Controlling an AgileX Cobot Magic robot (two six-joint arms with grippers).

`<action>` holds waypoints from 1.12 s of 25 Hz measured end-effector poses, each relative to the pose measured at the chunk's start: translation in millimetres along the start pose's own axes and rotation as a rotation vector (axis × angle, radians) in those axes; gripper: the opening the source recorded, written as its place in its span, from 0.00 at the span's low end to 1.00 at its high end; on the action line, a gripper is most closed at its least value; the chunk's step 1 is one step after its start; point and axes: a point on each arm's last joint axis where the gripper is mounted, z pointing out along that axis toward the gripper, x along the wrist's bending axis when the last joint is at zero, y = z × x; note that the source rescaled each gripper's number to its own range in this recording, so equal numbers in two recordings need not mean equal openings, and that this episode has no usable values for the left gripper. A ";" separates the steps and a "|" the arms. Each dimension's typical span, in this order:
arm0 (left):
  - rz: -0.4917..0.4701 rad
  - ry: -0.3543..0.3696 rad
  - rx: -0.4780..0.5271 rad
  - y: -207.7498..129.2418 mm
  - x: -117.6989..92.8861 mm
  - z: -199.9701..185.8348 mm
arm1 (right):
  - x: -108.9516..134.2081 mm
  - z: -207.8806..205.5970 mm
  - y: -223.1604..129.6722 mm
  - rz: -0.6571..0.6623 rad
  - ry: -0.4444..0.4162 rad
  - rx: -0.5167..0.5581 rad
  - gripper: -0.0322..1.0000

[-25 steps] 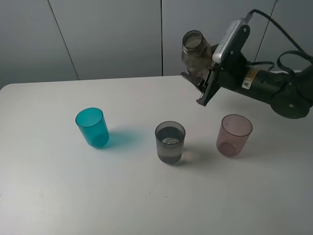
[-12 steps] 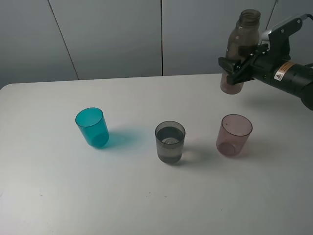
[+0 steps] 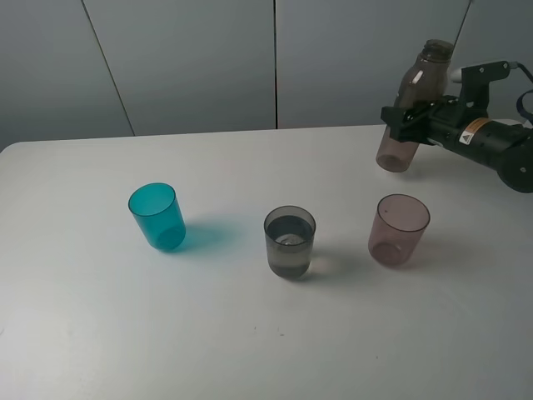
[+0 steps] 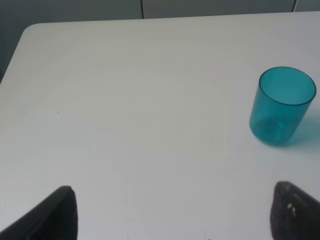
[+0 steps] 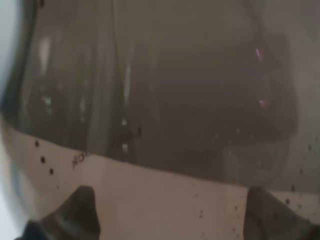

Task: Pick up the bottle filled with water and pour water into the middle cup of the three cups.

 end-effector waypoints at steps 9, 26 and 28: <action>0.000 0.000 0.000 0.0 0.0 0.0 | -1.0 4.1 -16.3 -0.023 0.009 0.031 0.03; 0.000 0.000 0.000 0.0 0.0 0.0 | 4.6 1.5 -19.7 -0.088 0.057 0.040 0.92; 0.000 0.000 0.000 0.0 0.0 0.0 | 6.4 -3.6 -22.4 -0.078 0.048 0.065 0.98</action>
